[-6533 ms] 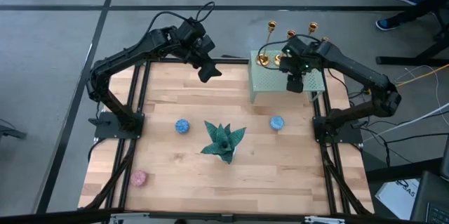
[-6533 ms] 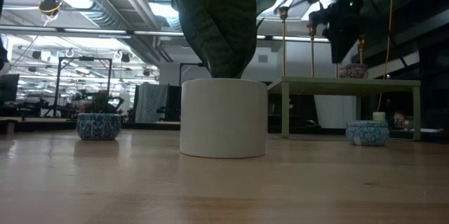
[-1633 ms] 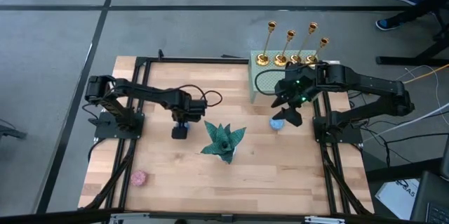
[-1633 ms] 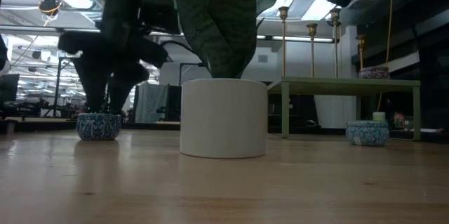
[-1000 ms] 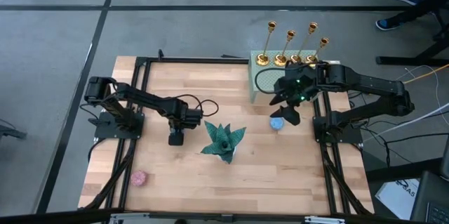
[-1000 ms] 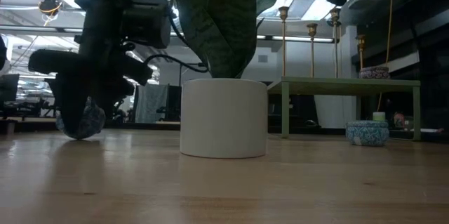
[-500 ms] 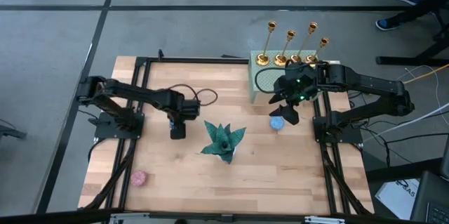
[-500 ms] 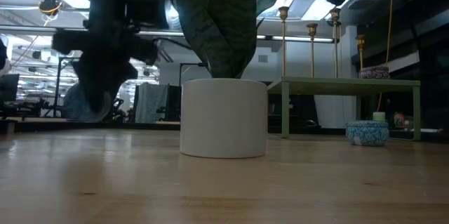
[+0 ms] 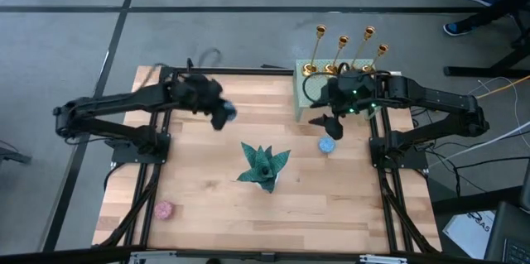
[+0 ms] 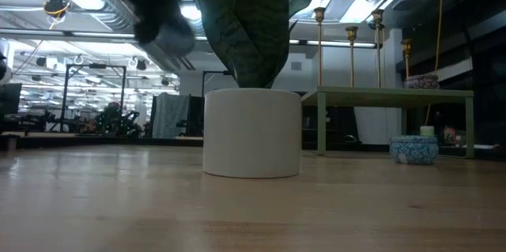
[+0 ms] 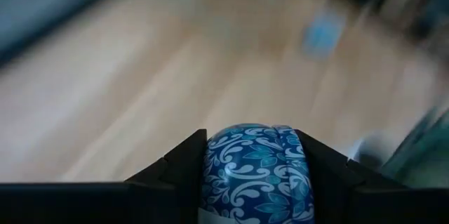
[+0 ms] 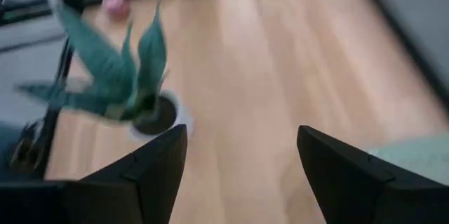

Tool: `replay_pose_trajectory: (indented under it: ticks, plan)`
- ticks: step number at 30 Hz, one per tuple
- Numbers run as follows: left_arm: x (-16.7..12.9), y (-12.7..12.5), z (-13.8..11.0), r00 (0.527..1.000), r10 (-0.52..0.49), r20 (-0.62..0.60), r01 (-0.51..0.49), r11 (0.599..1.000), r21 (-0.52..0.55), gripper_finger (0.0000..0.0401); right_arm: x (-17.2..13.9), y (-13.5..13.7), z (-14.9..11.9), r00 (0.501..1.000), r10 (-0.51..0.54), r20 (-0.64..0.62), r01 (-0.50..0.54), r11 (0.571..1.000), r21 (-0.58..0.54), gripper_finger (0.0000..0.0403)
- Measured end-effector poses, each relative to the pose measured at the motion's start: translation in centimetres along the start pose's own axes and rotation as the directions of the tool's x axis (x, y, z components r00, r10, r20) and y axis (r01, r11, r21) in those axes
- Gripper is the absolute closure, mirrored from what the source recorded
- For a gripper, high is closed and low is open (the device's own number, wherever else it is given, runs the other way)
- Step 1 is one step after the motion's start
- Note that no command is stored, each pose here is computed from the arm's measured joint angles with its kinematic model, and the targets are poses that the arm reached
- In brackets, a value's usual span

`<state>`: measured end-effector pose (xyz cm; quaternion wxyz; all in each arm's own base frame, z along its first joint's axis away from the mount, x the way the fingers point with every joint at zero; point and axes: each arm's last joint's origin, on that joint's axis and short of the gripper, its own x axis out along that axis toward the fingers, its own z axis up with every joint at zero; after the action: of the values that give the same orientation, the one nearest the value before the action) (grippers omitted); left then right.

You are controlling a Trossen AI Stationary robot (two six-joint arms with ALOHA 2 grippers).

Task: Stock candles and holders on shelf
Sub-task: Align the blue scented candle with the other scented candle on the shelf

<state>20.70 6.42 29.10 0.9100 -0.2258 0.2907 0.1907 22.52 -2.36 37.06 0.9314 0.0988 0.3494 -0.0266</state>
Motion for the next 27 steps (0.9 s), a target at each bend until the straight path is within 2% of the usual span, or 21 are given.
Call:
replay_pose_trajectory:
  ticks: [3,5,7,11,13,15,17,18,19,21,23,25,27]
  plan:
    - [-1.7,-0.2,2.1,0.968,-0.068,0.241,0.088,0.993,-0.073,0.0231,-0.1,0.0,1.1,0.992,-0.037,0.120,0.039,0.999,-0.014,0.0128]
    - [-2.5,-0.6,3.5,0.915,-0.114,0.387,0.157,0.984,-0.080,0.0231,-0.1,0.0,2.0,0.977,-0.053,0.207,0.056,0.998,-0.009,0.0128]
    - [-3.2,-1.0,4.8,0.842,-0.163,0.515,0.222,0.974,-0.055,0.0231,0.2,0.1,2.8,0.959,-0.051,0.280,0.053,0.999,0.001,0.0128]
    - [-4.0,-2.1,6.8,0.661,-0.254,0.706,0.350,0.937,0.009,0.0231,1.2,0.2,4.5,0.914,-0.030,0.405,0.038,0.999,-0.012,0.0128]
    - [-3.8,-2.4,7.5,0.589,-0.274,0.760,0.425,0.905,-0.002,0.0231,2.2,0.2,5.2,0.895,-0.023,0.446,0.058,0.996,-0.064,0.0128]
    - [-3.5,-2.7,8.0,0.532,-0.276,0.801,0.515,0.856,-0.047,0.0231,3.3,0.2,5.6,0.888,-0.019,0.459,0.092,0.986,-0.136,0.0128]
    - [-2.9,-2.7,8.1,0.525,-0.258,0.811,0.607,0.781,-0.145,0.0231,4.3,0.3,5.8,0.884,-0.043,0.465,0.163,0.962,-0.219,0.0128]
    - [-2.4,-2.7,8.1,0.541,-0.249,0.803,0.645,0.736,-0.207,0.0231,4.9,0.4,5.9,0.884,-0.066,0.463,0.210,0.941,-0.265,0.0128]
    - [-1.9,-2.6,8.1,0.556,-0.241,0.796,0.676,0.688,-0.263,0.0231,5.4,0.5,5.9,0.882,-0.093,0.461,0.262,0.911,-0.318,0.0128]
    - [-1.1,-2.4,8.0,0.582,-0.251,0.773,0.721,0.599,-0.349,0.0231,6.4,1.0,5.8,0.879,-0.152,0.451,0.368,0.820,-0.440,0.0128]
    - [-0.4,-2.5,7.9,0.600,-0.276,0.751,0.753,0.511,-0.414,0.0231,7.1,1.5,5.6,0.869,-0.213,0.447,0.457,0.692,-0.559,0.0128]
    - [0.4,-2.5,7.7,0.626,-0.296,0.721,0.759,0.442,-0.477,0.0231,7.8,2.1,5.5,0.852,-0.279,0.443,0.520,0.546,-0.657,0.0128]
    - [1.1,-2.4,7.5,0.658,-0.308,0.687,0.745,0.398,-0.535,0.0231,8.4,2.6,5.4,0.817,-0.354,0.455,0.573,0.411,-0.709,0.0128]
